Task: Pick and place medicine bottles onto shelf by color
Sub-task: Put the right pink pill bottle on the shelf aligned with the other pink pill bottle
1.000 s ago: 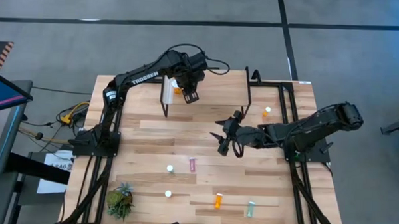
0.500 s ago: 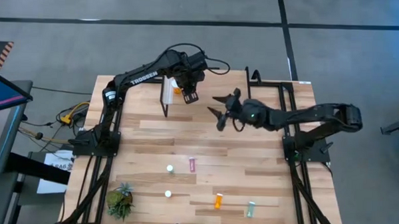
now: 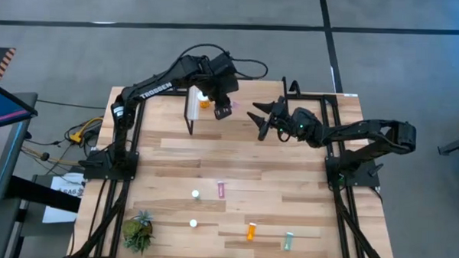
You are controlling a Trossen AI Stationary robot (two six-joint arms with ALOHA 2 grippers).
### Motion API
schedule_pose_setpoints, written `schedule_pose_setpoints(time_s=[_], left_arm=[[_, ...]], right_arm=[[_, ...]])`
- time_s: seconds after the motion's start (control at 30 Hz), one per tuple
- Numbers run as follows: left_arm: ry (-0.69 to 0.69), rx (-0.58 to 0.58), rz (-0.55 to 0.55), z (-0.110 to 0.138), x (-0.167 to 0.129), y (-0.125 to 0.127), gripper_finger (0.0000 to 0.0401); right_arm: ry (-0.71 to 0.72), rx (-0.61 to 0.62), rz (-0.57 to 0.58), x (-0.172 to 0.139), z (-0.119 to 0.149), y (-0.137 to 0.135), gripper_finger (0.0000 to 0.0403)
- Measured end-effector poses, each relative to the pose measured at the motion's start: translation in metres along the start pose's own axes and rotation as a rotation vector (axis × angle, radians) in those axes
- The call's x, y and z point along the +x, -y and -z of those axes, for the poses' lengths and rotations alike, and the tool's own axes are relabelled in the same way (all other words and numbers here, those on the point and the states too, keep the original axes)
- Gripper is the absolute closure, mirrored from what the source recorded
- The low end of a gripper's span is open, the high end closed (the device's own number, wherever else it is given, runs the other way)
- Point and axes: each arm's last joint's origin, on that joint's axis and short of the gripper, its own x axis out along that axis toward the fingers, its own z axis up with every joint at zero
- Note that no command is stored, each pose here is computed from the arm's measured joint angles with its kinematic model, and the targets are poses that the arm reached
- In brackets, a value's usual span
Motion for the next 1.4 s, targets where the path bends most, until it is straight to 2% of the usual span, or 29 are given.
schedule_pose_setpoints(time_s=[0.27, 0.57, 0.73, 0.87, 1.03, 1.27, 1.4], left_arm=[[0.078, 0.079, 0.094, -0.008, 0.001, 0.016, 0.0295], [0.075, 0.085, 0.114, -0.008, 0.001, 0.020, 0.0295], [0.130, 0.086, 0.175, -0.013, 0.001, 0.022, 0.0295], [0.159, 0.094, 0.184, -0.016, 0.001, 0.024, 0.0295], [0.111, 0.083, 0.104, -0.012, 0.001, 0.021, 0.0295], [-0.041, 0.011, -0.183, 0.002, 0.000, -0.005, 0.0295], [-0.045, -0.023, -0.211, 0.004, -0.002, -0.017, 0.0295]], right_arm=[[-0.008, -0.001, -0.005, 0.000, 0.001, -0.001, 0.0170], [-0.016, -0.003, -0.005, 0.000, 0.001, -0.001, 0.0170], [-0.021, -0.003, -0.005, 0.000, 0.002, -0.001, 0.0170], [-0.027, -0.004, -0.007, 0.000, 0.003, -0.003, 0.0170], [-0.070, -0.022, -0.006, -0.001, 0.007, -0.003, 0.0170], [-0.106, -0.037, 0.024, -0.001, 0.010, -0.001, 0.0170], [-0.103, -0.037, 0.025, -0.001, 0.010, -0.001, 0.0170]])
